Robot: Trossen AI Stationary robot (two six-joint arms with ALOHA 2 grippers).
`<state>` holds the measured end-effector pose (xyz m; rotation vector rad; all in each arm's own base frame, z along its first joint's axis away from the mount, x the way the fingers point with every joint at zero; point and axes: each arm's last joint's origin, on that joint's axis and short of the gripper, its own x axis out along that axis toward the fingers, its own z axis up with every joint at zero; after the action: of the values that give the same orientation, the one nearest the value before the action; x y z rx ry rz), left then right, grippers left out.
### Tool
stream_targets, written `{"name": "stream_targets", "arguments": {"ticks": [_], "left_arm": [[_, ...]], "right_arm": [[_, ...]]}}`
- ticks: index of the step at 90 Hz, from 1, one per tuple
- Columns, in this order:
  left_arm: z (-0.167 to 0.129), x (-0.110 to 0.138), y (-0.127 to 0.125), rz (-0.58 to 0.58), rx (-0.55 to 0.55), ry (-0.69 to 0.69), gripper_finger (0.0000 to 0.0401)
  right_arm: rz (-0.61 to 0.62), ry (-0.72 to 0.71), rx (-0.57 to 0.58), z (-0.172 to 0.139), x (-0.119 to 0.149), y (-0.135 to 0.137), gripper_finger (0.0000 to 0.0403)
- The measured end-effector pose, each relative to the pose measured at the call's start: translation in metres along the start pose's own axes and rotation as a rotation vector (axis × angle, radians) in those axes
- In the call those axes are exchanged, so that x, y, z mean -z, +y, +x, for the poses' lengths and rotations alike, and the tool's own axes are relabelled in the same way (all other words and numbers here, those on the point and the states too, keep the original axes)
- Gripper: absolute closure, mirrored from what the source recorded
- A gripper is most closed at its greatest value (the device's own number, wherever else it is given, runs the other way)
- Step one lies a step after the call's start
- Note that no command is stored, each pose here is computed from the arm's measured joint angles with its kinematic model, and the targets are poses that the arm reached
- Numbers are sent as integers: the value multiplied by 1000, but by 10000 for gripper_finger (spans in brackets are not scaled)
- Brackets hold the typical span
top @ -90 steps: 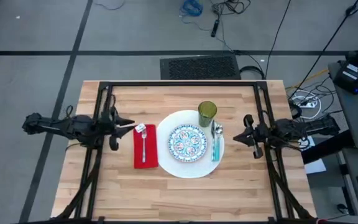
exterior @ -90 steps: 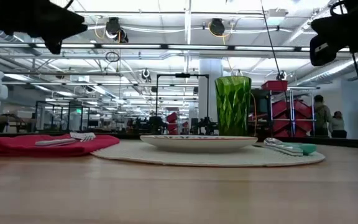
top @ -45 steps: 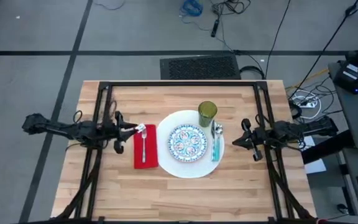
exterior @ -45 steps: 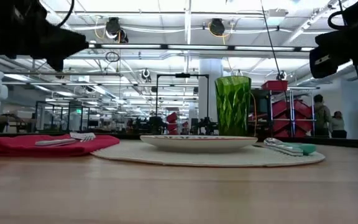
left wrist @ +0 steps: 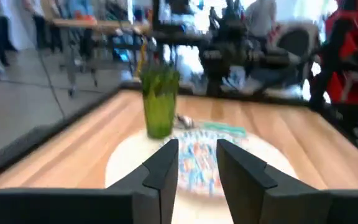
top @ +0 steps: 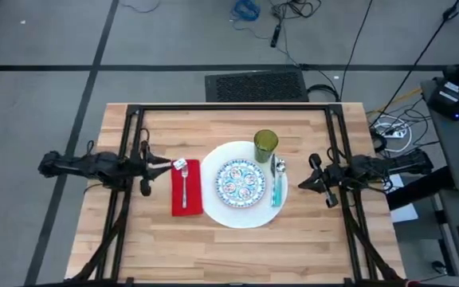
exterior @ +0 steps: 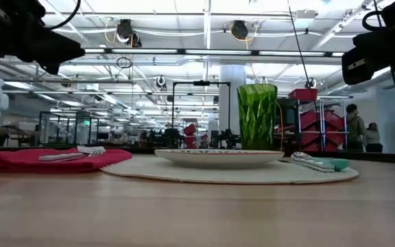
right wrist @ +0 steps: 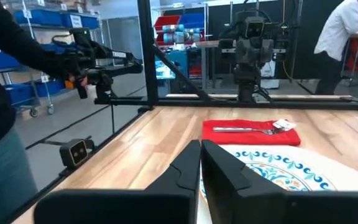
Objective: Set table place
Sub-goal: Return to Home Position
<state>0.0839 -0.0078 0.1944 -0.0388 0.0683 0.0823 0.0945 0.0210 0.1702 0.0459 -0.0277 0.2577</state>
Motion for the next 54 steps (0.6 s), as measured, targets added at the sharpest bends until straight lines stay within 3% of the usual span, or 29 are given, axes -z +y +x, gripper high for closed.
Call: {"name": "stream_targets", "arguments": {"ticks": [25,54], "left_arm": [[11,22,-8,-80,213,-45,306],[13,25,-8,-37,217,-90,306]], "right_arm": [[21,1,60,0,0,-2,402],[42,-10,135,0,0,-4,402]]}}
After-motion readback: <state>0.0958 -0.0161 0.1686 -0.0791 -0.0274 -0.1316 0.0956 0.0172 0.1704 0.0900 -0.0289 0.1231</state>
